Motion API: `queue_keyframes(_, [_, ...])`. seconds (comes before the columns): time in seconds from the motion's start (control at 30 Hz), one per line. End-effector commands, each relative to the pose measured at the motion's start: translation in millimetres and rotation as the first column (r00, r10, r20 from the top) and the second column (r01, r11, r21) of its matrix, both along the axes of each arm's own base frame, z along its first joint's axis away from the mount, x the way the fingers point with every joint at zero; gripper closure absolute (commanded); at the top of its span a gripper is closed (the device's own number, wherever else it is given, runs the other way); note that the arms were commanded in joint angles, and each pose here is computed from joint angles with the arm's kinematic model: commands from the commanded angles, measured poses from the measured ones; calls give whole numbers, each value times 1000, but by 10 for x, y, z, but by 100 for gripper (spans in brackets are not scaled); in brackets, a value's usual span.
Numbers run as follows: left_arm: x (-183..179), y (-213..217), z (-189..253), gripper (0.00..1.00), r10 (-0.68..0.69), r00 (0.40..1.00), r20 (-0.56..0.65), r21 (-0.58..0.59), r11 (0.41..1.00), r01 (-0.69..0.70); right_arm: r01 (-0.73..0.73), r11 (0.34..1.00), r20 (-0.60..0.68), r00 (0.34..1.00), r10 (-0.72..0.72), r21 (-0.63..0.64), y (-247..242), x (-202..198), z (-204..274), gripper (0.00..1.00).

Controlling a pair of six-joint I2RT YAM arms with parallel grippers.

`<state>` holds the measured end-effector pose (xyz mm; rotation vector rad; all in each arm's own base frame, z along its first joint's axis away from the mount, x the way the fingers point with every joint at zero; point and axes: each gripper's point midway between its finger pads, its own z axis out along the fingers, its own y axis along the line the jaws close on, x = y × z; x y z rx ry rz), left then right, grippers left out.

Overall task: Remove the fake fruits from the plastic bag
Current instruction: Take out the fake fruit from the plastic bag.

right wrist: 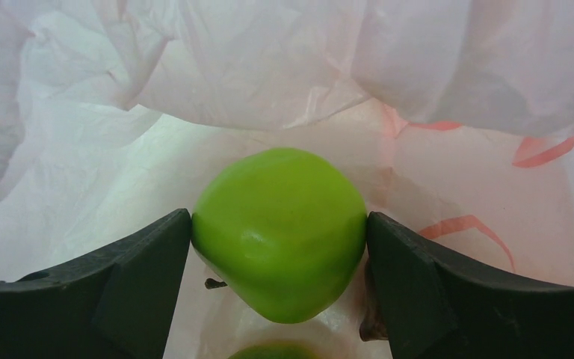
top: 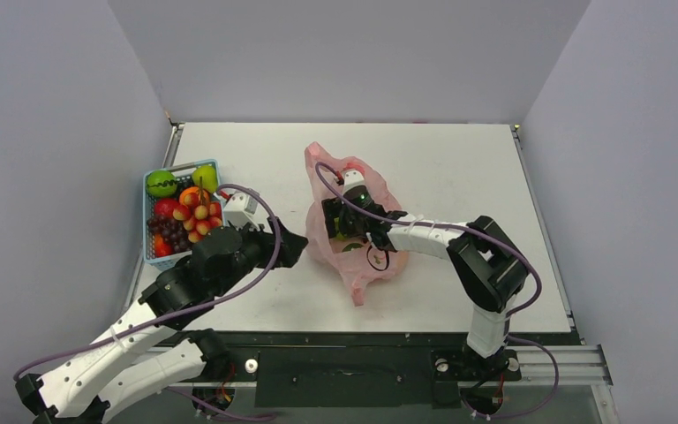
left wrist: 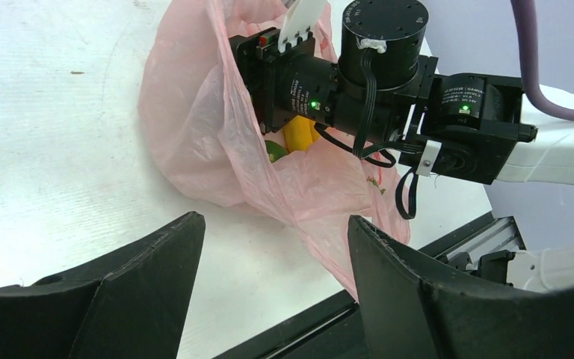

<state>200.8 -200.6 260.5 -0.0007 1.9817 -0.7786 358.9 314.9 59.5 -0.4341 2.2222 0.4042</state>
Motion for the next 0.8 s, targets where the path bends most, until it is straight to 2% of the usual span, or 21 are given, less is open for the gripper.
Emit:
queue_keyframes(0.0, [-5,147,121,32,32,999,24,29,999,-33,-2,1000,35,999,1,4,65,87,120,24])
queue_keyframes(0.1, [-2,146,140,31,30,999,27,30,999,-31,20,1000,30,999,-20,19,41,101,202,34])
queue_keyframes(0.2, [13,122,131,31,24,999,27,37,999,-25,47,998,36,998,-49,48,9,130,357,51])
queue_keyframes(0.23, [16,105,147,31,19,999,29,31,999,-20,52,997,38,998,-54,55,-7,128,391,54])
queue_keyframes(0.4, [34,37,139,31,2,1000,27,25,1000,-2,102,982,50,993,-111,159,-141,114,759,72])
queue_keyframes(0.5, [54,-27,198,31,-18,999,46,5,1000,17,113,965,19,992,-121,235,-231,53,900,77])
queue_keyframes(0.63, [81,-120,307,31,-50,994,93,-32,998,54,112,930,-17,993,-113,349,-361,-54,1158,79])
queue_keyframes(0.77, [154,-214,457,27,-60,991,117,-133,988,75,103,889,-30,995,-100,446,-527,-156,1436,81])
